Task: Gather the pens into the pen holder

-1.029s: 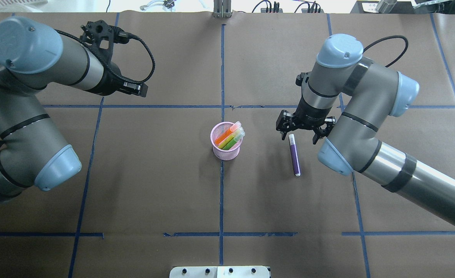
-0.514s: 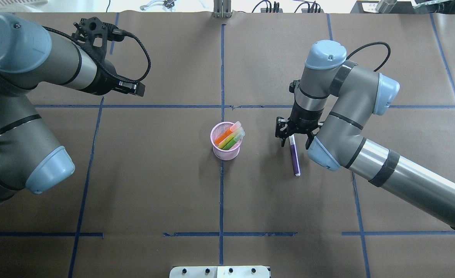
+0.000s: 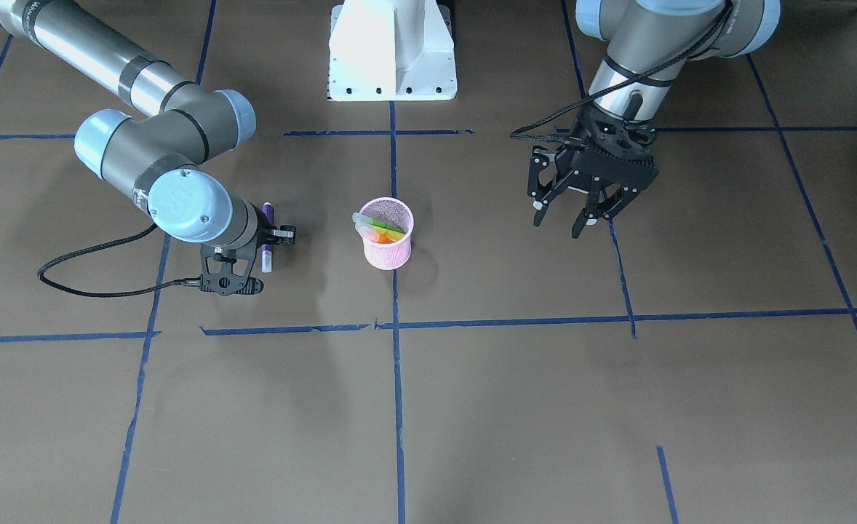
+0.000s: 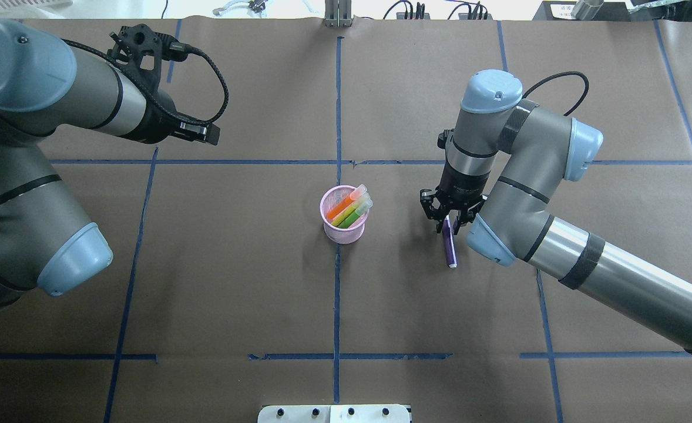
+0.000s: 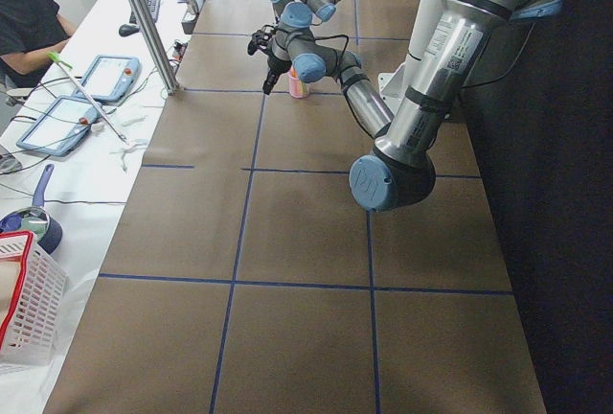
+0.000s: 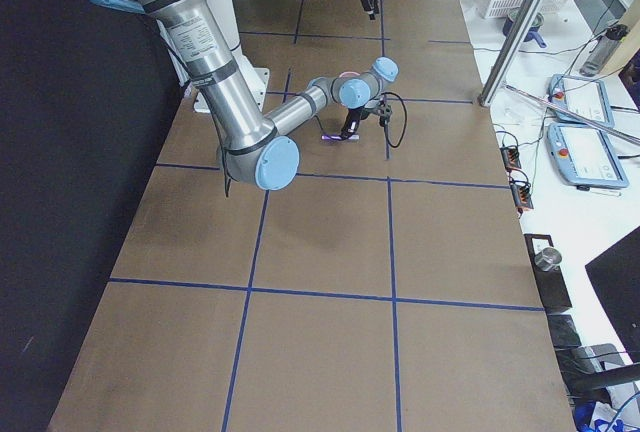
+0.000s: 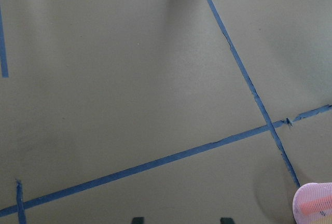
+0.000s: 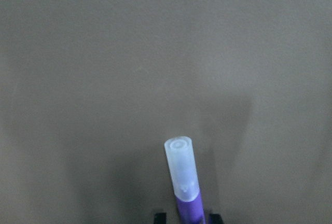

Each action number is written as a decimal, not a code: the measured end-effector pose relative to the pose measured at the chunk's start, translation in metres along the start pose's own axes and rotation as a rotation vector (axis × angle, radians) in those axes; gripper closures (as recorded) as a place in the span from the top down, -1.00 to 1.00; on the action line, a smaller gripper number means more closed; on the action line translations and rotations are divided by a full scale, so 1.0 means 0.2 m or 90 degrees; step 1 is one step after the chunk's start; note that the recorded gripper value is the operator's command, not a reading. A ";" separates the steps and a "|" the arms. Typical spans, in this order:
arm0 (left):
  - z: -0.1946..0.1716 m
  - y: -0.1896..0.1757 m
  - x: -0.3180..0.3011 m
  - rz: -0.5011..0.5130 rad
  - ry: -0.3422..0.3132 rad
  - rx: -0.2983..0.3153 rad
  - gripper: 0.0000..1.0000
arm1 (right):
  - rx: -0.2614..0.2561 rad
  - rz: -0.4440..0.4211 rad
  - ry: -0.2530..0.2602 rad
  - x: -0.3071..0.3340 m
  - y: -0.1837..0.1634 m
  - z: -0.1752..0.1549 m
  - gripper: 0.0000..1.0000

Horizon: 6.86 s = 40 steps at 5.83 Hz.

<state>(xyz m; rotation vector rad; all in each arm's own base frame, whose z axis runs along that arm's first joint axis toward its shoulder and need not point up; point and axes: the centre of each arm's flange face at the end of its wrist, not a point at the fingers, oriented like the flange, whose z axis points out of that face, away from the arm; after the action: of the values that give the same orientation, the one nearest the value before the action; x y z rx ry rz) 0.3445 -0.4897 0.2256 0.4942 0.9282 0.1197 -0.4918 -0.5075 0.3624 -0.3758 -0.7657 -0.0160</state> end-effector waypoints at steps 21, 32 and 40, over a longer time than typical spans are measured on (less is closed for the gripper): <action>0.00 0.00 -0.02 -0.006 -0.005 0.002 0.24 | 0.691 -0.153 -0.005 -0.90 0.96 -0.18 1.00; -0.19 0.19 -1.66 0.100 -0.016 -0.178 0.50 | 0.204 -0.152 0.031 2.35 0.05 -0.90 1.00; -0.46 0.67 -2.43 -0.134 -0.004 -0.269 1.00 | 0.152 -0.149 0.030 3.29 0.09 -0.84 1.00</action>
<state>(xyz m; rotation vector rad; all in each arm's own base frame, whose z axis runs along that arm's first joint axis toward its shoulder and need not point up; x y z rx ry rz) -0.0048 -0.4876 0.5994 0.0049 0.9122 0.1192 0.1003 -0.4685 0.6919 -0.0583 -0.7517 -0.1515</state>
